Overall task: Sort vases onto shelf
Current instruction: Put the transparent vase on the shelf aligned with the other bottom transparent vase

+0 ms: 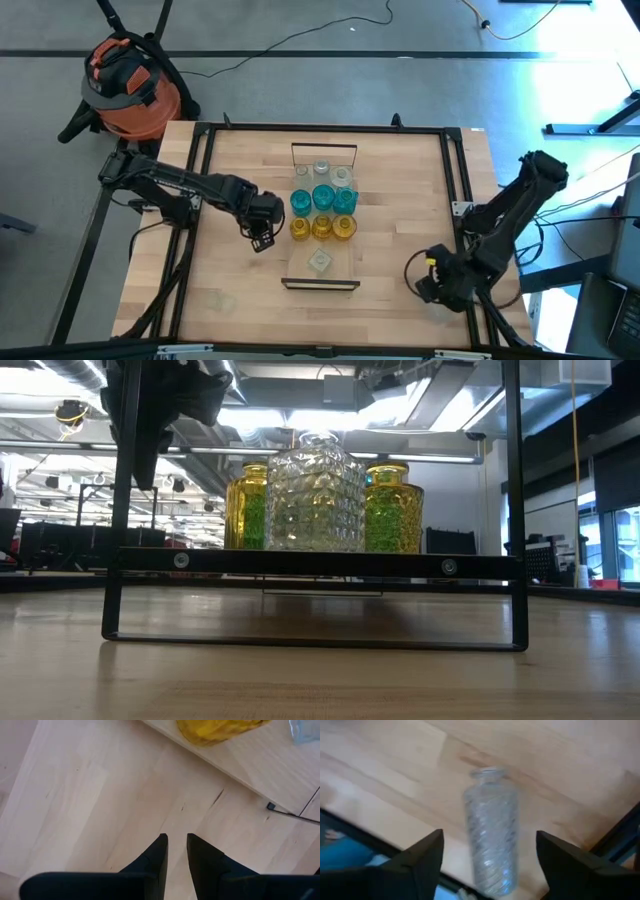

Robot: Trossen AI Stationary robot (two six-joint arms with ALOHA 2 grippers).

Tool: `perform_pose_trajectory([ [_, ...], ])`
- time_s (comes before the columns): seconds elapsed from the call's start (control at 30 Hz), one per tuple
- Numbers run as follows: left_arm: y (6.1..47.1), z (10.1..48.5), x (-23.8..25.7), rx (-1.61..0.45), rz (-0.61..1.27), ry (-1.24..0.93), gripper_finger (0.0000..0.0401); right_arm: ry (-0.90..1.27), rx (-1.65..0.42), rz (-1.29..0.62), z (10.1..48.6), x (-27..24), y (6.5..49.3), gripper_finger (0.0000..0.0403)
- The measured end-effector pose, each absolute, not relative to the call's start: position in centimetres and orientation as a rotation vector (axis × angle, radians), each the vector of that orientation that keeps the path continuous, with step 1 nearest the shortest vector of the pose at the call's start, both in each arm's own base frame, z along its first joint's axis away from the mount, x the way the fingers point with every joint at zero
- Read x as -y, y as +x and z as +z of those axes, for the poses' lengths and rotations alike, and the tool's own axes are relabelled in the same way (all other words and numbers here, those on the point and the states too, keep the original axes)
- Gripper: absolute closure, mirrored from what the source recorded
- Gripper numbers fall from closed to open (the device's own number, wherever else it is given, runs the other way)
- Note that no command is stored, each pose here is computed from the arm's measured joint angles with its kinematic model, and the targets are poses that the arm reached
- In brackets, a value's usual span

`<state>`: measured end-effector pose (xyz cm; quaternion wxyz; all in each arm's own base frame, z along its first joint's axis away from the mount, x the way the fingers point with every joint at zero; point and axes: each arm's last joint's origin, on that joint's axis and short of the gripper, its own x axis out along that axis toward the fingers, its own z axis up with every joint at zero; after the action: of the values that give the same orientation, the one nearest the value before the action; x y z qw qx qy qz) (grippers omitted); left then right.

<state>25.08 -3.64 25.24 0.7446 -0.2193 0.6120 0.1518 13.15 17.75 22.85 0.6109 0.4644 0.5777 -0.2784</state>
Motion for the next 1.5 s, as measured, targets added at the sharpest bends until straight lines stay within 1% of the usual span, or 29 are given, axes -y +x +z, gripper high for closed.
perform_pose_trajectory([
  [0.07, 25.1, 25.2, 3.5, -1.337, 0.338, -0.486, 0.0337, 1.043, -1.371, -0.655, 22.1, -17.9, 13.6, 0.0115],
  [0.13, 25.2, 25.2, 3.3, -1.334, 0.341, -0.490, 0.0337, 1.024, -1.388, -0.630, 21.3, -18.2, 14.3, 0.0108],
  [0.27, 25.2, 25.3, 3.2, -1.332, 0.346, -0.494, 0.0337, 1.030, -1.429, -0.558, 19.3, -18.8, 15.8, 0.0114],
  [0.33, 25.2, 25.3, 3.2, -1.332, 0.346, -0.494, 0.0337, 1.033, -1.483, -0.558, 18.0, -18.8, 16.3, 0.0128],
  [0.4, 25.2, 25.3, 3.2, -1.332, 0.345, -0.494, 0.0337, 1.014, -1.514, -0.574, 17.0, -19.0, 16.4, 0.0150],
  [0.47, 25.2, 25.3, 3.2, -1.332, 0.345, -0.494, 0.0337, 0.983, -1.531, -0.593, 16.4, -19.0, 16.3, 0.0179],
  [0.6, 25.2, 25.3, 3.2, -1.334, 0.340, -0.496, 0.0337, 0.986, -1.523, -0.533, 16.3, -19.5, 16.7, 0.0237],
  [0.77, 25.2, 25.3, 3.3, -1.332, 0.343, -0.492, 0.0337, 0.989, -1.448, -0.505, 16.3, -19.6, 17.1, 0.0238],
  [0.93, 25.2, 25.3, 3.3, -1.332, 0.343, -0.491, 0.0337, 0.980, -1.260, -0.532, 16.7, -19.2, 17.4, 0.0238],
  [1.23, 25.2, 25.3, 3.3, -1.333, 0.341, -0.493, 0.0337, 0.942, -0.738, -0.567, 19.4, -17.9, 18.0, 0.0238],
  [1.5, 25.2, 25.3, 3.4, -1.344, 0.319, -0.510, 0.0337, 0.814, -0.412, -0.582, 21.1, -17.0, 18.1, 0.0238],
])
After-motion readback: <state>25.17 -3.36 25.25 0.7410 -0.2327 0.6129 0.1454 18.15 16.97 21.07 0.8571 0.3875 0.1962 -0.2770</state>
